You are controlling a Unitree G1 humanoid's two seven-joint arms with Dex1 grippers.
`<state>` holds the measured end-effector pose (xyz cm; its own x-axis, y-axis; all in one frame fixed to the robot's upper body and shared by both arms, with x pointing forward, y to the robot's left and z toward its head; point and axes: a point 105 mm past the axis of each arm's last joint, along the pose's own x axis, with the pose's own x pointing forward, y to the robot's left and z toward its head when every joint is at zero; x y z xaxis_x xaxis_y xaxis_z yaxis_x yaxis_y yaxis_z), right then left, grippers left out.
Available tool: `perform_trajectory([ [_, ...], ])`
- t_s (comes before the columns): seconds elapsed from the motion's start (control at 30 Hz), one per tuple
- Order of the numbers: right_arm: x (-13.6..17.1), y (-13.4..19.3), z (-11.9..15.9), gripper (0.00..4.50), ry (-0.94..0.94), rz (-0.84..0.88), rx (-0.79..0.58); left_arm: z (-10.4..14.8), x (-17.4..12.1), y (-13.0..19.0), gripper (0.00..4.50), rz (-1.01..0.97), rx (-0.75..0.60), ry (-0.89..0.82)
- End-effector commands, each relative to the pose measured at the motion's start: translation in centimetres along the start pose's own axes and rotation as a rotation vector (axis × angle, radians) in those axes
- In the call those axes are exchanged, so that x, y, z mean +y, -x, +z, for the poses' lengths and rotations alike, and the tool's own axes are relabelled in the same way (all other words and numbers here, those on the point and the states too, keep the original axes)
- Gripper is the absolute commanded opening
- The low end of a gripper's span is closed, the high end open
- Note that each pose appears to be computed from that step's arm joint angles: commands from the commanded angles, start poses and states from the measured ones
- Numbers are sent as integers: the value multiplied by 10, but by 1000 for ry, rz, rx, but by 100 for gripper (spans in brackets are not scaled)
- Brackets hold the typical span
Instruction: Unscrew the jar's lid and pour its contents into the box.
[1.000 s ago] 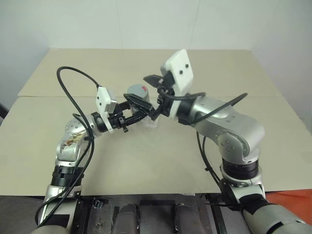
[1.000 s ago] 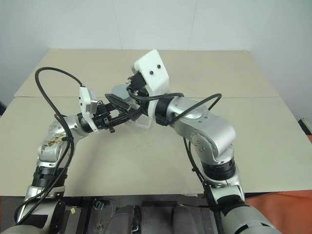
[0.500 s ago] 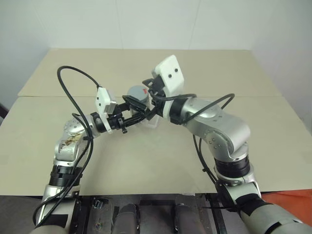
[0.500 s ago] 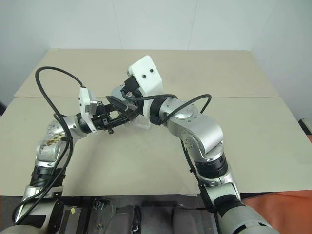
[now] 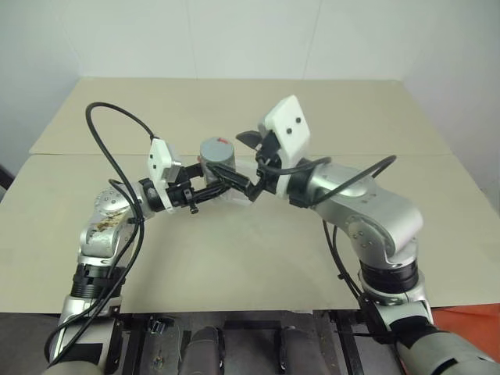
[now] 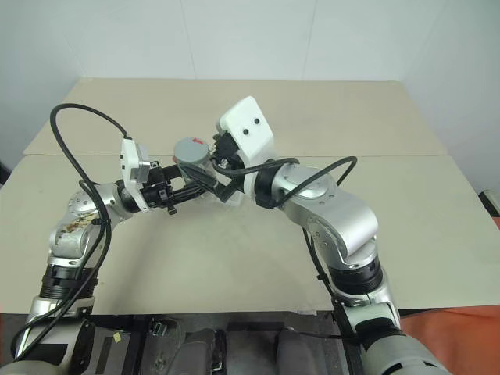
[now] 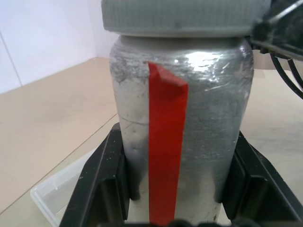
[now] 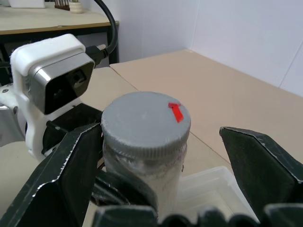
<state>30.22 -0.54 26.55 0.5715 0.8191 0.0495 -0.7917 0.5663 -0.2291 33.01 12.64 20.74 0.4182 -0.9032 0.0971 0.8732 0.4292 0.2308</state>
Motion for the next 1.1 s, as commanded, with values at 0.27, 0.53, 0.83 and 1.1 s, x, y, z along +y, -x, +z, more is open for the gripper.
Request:
perform_trajectory([
  [0.27, -16, 18, 10, 449, 14, -62, -43, 12, -5, 9, 205, 2, -27, -30],
  [0.53, -22, 18, 10, 449, 13, -76, -41, 12, -7, 10, 205, -8, -22, -28],
  [0.83, -24, 15, 12, 449, 14, -88, -50, 10, -15, 12, 205, -70, -12, -14],
  [1.1, -24, 13, 14, 449, 21, -83, -52, 10, -16, 11, 205, -88, -6, -13],
])
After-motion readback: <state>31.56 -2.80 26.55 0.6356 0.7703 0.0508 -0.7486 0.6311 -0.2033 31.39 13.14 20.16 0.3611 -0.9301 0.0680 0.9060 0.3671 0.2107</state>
